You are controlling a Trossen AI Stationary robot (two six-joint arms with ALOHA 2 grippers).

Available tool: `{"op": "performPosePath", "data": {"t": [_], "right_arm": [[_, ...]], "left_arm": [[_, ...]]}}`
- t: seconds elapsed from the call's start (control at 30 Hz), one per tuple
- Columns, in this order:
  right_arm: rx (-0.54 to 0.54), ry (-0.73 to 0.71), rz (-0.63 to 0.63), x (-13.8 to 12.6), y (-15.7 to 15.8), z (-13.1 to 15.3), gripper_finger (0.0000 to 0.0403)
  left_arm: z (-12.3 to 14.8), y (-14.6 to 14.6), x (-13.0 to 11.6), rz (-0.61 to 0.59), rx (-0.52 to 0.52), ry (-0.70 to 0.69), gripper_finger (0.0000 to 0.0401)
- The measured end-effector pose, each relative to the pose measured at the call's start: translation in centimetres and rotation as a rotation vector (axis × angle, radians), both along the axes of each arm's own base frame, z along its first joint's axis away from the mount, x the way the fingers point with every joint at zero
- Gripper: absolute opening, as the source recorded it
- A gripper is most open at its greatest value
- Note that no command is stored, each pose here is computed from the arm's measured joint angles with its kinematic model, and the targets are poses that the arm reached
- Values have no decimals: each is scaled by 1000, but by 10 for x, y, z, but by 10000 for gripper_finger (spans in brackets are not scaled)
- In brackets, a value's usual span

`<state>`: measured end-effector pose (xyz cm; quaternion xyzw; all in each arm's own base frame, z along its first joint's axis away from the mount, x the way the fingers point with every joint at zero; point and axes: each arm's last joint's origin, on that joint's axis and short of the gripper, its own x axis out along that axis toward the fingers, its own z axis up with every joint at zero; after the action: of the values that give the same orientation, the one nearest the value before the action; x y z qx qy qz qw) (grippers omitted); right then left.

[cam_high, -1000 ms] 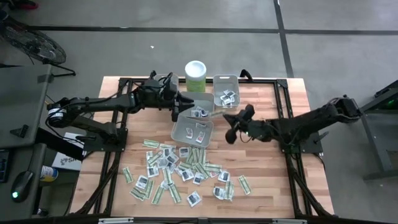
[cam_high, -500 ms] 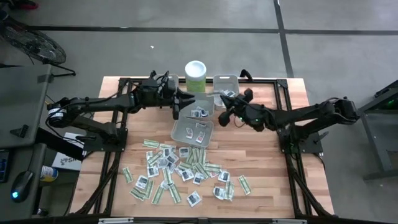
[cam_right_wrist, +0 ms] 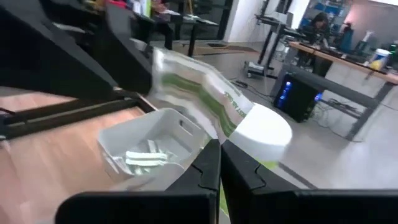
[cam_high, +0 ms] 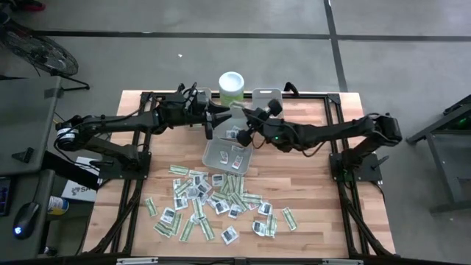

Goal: Pick & Place First Aid Supplies
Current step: Put the bandage pack into the left bin

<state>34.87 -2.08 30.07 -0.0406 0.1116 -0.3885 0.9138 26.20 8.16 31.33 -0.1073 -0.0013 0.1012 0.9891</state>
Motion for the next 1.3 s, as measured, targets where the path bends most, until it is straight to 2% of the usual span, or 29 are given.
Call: {"op": "performPosePath", "data": {"t": [0.17, 0.37, 1.3], "right_arm": [[5, 12, 24, 6, 1, 0, 0], [-19, 51, -37, -1, 8, 1, 0], [-5, 23, 47, -5, 43, 6, 0]], "left_arm": [[0, 1, 0, 18, -1, 0, 152], [-1, 1, 0, 19, -3, 6, 152], [-6, 1, -1, 44, -18, 57, 152]]}}
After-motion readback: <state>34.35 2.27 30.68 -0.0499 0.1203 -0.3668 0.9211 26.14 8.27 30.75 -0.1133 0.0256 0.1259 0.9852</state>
